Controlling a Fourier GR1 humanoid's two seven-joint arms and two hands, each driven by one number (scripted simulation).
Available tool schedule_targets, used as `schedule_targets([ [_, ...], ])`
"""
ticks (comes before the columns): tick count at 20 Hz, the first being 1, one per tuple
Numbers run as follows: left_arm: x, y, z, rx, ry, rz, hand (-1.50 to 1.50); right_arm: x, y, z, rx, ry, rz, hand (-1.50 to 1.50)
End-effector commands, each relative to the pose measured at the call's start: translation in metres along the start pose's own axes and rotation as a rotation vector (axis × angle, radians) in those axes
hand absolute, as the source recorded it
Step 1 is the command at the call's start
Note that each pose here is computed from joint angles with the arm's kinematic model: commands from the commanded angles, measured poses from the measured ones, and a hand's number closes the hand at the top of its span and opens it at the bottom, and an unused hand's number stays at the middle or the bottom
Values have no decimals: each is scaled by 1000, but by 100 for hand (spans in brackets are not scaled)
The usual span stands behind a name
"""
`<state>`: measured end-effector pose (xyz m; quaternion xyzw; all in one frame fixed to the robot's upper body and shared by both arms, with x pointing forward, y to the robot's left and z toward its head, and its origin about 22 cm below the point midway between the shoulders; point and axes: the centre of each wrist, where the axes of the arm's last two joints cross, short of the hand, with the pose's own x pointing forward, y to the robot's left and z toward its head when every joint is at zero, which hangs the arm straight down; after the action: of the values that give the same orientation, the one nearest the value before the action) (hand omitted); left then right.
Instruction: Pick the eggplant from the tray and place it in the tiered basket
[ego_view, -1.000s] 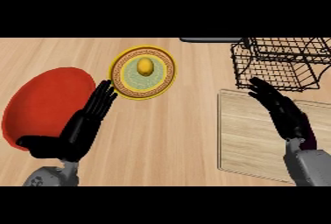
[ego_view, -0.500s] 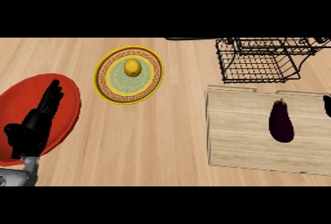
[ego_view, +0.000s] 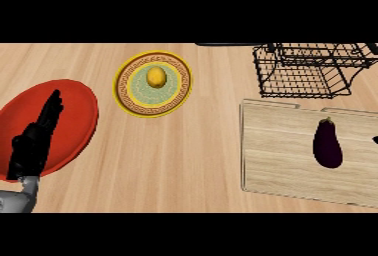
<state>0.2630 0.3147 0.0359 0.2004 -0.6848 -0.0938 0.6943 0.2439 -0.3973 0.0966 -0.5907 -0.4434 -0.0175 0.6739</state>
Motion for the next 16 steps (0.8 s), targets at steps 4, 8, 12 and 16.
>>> schedule_targets([
  [4, 8, -17, -2, -28, -33, -11, 0, 58, -20, 20, 166, 154, 354, -150],
  [8, 13, -15, -8, -41, -26, -17, 0, 102, -26, 30, 172, 234, 433, -150],
  [12, 15, -6, -22, -31, -23, -4, 0, 122, -18, 21, 189, 303, 428, -150],
  [16, 1, -32, -3, -34, -28, -9, 0, 110, 2, 11, 255, 390, 471, -150],
])
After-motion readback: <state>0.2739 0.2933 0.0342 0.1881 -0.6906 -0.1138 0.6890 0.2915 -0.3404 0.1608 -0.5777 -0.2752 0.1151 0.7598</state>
